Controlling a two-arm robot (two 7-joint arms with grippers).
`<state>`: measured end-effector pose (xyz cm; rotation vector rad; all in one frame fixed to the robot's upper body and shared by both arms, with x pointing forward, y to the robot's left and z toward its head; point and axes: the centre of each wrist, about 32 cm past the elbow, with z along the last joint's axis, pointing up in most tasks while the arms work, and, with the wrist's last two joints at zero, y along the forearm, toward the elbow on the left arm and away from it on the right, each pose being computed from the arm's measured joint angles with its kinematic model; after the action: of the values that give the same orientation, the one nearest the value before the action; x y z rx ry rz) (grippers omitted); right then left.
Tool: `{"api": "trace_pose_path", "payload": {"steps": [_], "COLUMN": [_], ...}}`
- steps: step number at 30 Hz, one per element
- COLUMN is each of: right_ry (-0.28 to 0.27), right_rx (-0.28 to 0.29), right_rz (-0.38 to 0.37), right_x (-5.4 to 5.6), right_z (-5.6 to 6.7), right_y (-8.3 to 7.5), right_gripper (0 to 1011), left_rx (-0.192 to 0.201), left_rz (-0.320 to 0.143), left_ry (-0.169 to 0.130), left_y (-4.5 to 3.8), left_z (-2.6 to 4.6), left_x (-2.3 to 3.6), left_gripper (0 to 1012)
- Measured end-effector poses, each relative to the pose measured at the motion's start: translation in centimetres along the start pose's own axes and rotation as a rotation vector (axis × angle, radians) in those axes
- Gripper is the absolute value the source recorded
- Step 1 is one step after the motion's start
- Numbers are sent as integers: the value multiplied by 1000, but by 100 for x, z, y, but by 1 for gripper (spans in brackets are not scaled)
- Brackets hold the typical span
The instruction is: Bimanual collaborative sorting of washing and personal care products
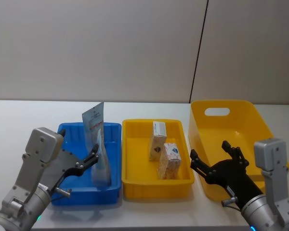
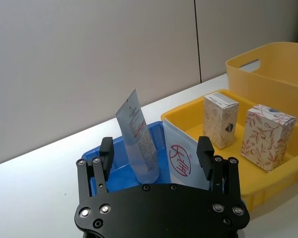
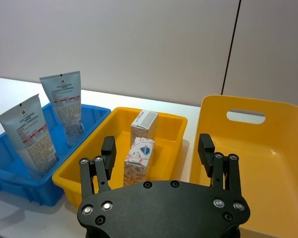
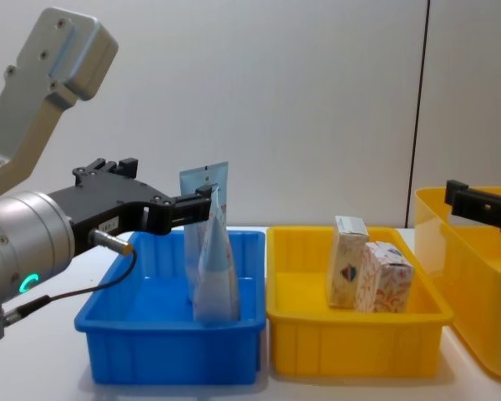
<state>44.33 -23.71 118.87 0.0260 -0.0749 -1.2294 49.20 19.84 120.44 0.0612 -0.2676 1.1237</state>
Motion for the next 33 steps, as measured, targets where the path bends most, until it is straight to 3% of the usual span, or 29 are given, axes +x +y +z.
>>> {"api": "trace_pose_path", "payload": {"steps": [33], "right_ry": [0], "right_rx": [0], "right_rz": [0], "right_x": [0], "right_z": [0], "right_y": [0], "right_gripper": [1003], "left_rx": [0], "left_rz": [0], "left_ry": [0], "left_y": [0], "left_z": [0], "left_x": [0], "left_gripper": [1001]}}
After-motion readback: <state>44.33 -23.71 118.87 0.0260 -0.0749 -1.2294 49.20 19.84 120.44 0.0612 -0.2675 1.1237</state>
